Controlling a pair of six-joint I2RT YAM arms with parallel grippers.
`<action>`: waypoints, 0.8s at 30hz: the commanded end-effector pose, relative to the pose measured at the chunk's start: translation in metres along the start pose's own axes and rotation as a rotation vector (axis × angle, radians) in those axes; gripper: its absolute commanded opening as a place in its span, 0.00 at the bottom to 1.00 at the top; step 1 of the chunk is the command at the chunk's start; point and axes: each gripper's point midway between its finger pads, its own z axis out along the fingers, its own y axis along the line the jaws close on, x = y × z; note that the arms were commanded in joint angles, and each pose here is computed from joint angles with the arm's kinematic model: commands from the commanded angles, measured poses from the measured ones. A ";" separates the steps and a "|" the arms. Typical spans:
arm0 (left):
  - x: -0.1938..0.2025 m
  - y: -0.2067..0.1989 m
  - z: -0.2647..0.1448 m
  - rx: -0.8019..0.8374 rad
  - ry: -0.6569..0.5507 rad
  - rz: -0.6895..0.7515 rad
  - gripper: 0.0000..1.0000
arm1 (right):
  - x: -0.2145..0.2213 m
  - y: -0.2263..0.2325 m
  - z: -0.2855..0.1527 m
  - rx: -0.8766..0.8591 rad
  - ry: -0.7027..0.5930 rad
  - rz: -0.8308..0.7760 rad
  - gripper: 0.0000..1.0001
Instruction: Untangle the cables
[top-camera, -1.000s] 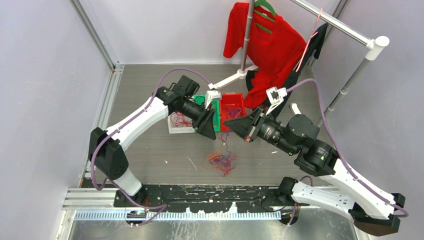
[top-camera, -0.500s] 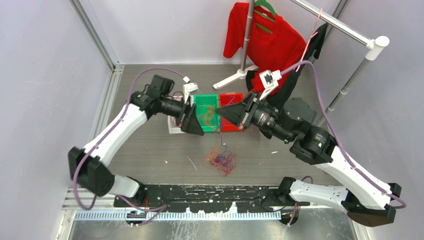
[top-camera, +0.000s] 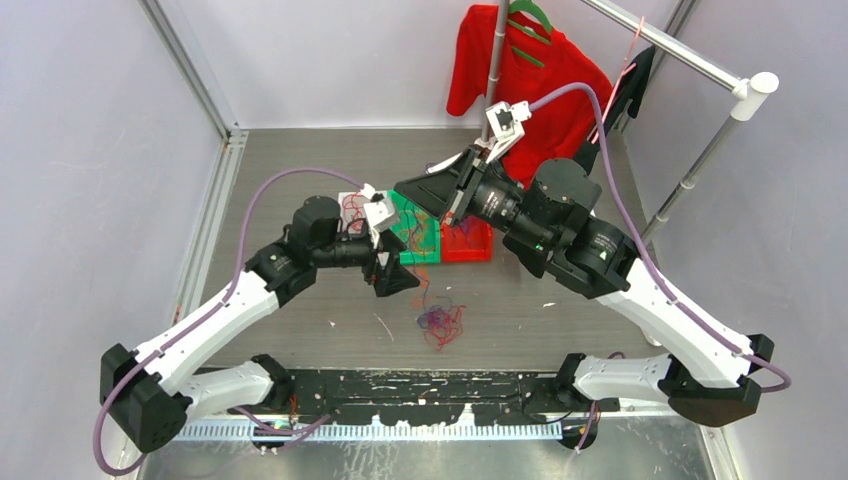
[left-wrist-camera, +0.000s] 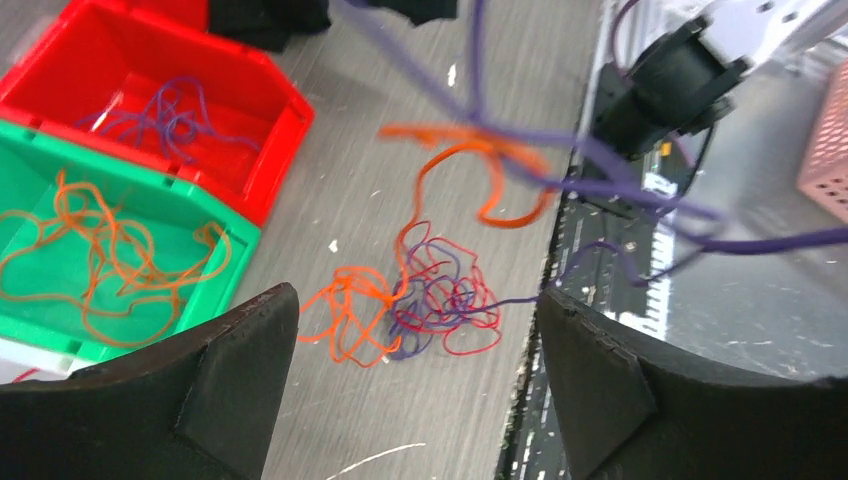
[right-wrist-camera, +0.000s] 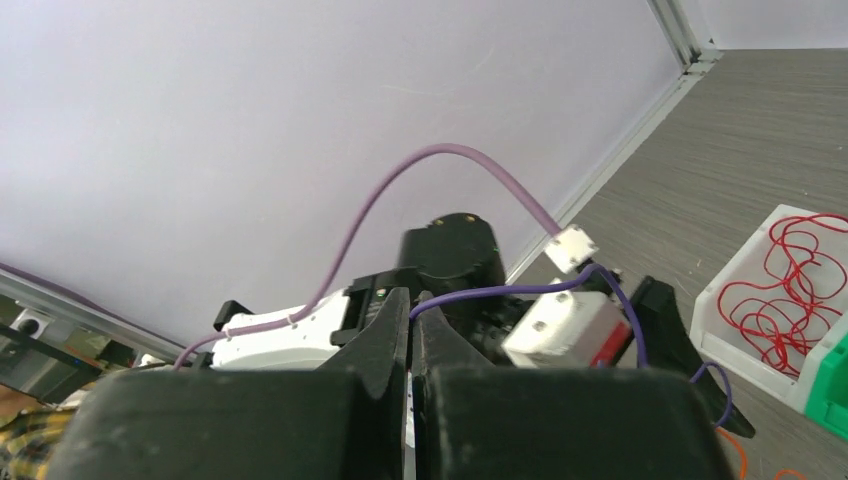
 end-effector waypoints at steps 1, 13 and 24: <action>-0.022 0.023 0.006 -0.102 -0.099 0.112 0.86 | -0.040 0.045 -0.017 -0.136 -0.099 -0.026 0.01; -0.022 0.001 0.022 0.039 -0.164 -0.010 0.79 | -0.046 0.059 -0.027 -0.199 -0.120 0.003 0.01; -0.018 -0.019 0.029 0.164 -0.134 -0.016 0.42 | -0.054 0.069 -0.035 -0.245 -0.155 0.018 0.01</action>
